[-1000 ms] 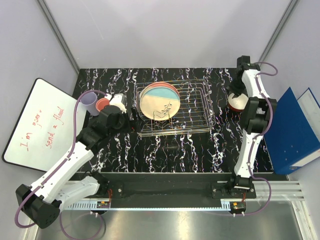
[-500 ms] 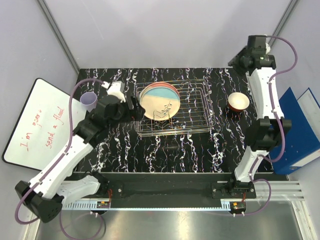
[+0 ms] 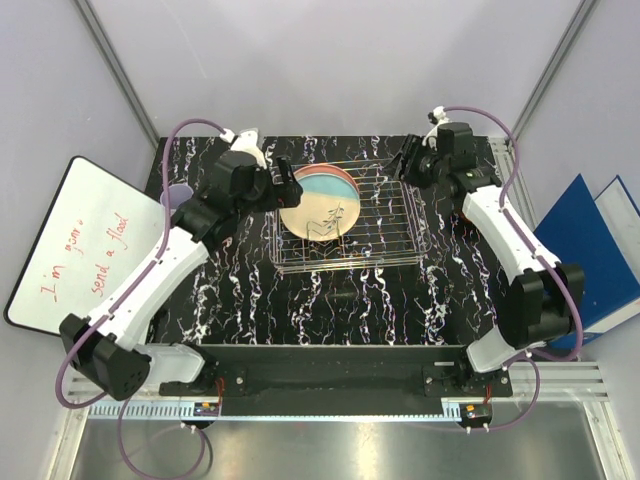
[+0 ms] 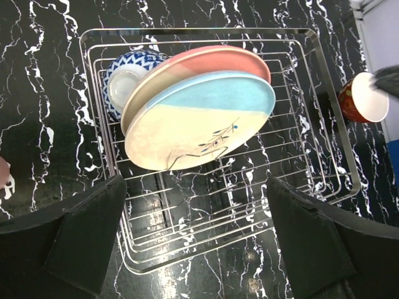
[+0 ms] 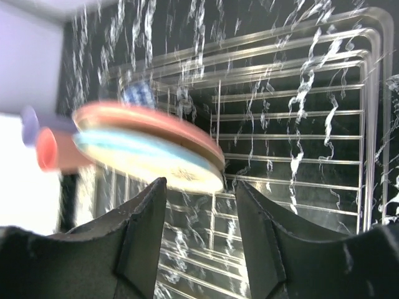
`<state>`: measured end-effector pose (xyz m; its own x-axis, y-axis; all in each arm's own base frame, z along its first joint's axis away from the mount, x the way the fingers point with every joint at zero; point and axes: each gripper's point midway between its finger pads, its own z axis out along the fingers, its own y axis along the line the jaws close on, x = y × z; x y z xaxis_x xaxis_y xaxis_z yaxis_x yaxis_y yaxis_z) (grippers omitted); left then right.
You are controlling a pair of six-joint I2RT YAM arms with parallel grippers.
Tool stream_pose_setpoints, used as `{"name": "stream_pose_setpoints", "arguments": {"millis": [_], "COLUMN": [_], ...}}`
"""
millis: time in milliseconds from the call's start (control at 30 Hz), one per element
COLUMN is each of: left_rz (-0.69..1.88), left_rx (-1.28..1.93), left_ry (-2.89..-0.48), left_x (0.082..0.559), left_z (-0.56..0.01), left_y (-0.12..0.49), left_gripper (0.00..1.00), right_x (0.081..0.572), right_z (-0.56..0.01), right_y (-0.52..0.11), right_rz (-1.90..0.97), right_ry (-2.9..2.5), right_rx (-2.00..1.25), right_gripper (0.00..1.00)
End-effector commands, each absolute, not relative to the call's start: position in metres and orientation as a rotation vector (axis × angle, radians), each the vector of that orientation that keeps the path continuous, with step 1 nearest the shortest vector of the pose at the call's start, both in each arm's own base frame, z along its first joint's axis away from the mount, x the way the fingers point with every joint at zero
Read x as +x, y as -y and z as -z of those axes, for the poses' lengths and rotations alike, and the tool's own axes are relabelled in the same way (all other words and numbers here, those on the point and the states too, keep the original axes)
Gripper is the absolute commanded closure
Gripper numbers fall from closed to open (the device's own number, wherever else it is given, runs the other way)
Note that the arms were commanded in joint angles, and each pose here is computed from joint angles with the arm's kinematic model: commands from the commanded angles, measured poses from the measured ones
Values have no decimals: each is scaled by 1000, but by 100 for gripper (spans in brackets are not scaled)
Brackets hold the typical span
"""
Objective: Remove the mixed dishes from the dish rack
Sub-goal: Pick up the plate from the dish rack.
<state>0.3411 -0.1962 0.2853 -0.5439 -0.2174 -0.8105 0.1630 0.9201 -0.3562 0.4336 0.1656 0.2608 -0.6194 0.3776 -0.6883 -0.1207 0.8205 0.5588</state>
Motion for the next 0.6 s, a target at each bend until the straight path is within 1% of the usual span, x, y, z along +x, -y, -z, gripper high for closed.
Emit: {"name": "stream_pose_setpoints", "arguments": {"millis": [0, 167, 200, 333, 500, 567], "left_rz": [525, 511, 509, 529, 539, 525], "left_rx": [-65, -34, -36, -42, -47, -46], "left_ry": [-1979, -1985, -1981, -1988, -2024, -2032], "left_x": [337, 339, 340, 339, 334, 333], "left_z": [-308, -304, -306, -304, -288, -280], "left_y": [189, 190, 189, 191, 192, 190], "left_gripper": [2, 2, 2, 2, 2, 2], "right_x": [432, 431, 433, 440, 446, 447], "right_z": [-268, -241, -245, -231, -211, -202], "right_y": [-190, -206, -209, -213, -230, -240], "right_rz": [-810, -894, -901, -903, -915, -872], "right_ry": [-2034, -2021, -1986, -1920, -1889, -1895], "right_rx": [-154, -258, -286, -347, -385, -422], "right_gripper": [45, 51, 52, 52, 52, 52]}}
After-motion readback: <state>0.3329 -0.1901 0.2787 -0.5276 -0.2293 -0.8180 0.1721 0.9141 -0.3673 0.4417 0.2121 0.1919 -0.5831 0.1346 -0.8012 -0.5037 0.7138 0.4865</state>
